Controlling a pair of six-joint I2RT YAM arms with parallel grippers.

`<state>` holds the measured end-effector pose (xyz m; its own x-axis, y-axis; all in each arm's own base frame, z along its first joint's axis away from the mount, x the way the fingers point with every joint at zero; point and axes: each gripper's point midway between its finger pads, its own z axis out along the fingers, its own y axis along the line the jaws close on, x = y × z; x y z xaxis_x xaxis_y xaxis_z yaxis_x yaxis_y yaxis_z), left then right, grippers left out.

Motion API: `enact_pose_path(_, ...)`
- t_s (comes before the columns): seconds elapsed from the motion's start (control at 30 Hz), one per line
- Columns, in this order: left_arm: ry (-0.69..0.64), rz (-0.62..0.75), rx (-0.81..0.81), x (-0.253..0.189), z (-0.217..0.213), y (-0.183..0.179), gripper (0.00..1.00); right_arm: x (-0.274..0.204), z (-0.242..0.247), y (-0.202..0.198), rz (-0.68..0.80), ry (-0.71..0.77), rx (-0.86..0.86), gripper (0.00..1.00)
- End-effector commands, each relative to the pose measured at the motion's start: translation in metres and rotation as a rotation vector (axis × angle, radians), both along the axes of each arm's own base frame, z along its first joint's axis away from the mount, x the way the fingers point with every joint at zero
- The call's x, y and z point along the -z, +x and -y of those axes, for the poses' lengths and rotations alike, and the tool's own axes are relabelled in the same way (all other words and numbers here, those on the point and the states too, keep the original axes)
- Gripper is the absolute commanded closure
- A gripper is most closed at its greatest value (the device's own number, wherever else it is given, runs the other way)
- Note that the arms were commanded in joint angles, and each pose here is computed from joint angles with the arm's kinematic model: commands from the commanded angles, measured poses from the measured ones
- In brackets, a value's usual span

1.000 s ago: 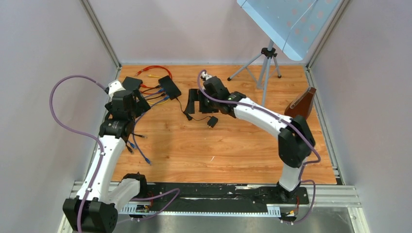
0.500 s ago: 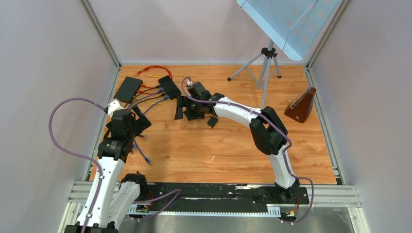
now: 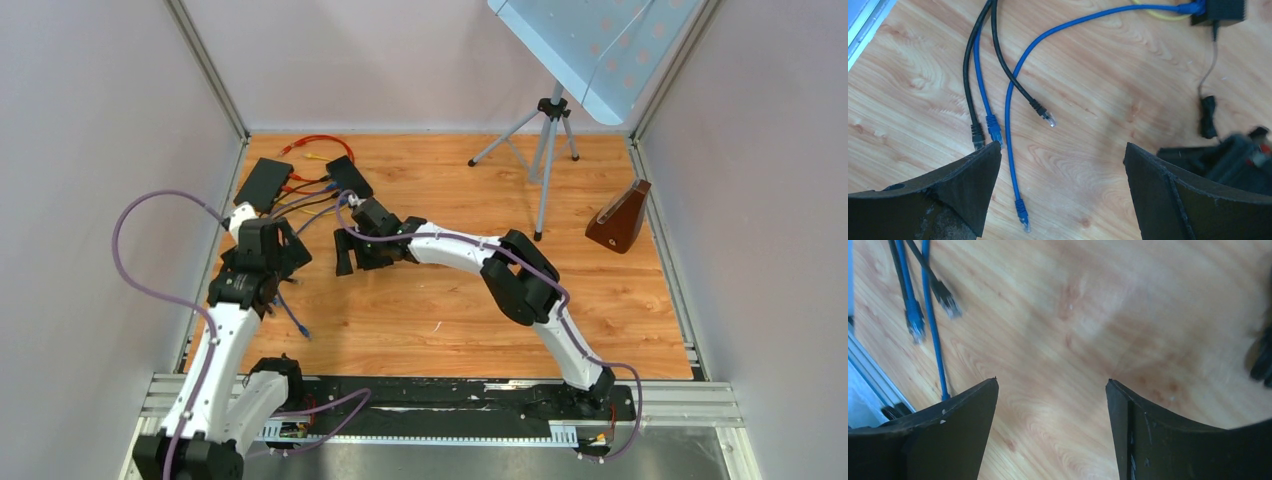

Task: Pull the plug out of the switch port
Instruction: Move the switch port to the center of the board.

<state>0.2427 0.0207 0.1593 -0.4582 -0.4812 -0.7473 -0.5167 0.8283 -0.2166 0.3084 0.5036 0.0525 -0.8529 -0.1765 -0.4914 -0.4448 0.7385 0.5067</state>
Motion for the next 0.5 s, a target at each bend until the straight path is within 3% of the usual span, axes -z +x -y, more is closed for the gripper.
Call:
enact_pose_path(0.0, 0.049, -0.048, 0.069, 0.001, 0.001, 0.035, 0.00, -0.050, 0.010, 0.007, 0.180, 0.049, 0.009, 0.21)
enact_pose_path(0.17, 0.080, -0.158, 0.119, 0.019, -0.001, 0.064, 0.00, -0.093, 0.044, 0.002, 0.300, 0.090, 0.047, 0.20)
enact_pose_path(0.47, 0.133, -0.215, 0.200, 0.029, -0.006, 0.107, 0.00, -0.145, 0.099, -0.012, 0.328, 0.170, 0.050, 0.14)
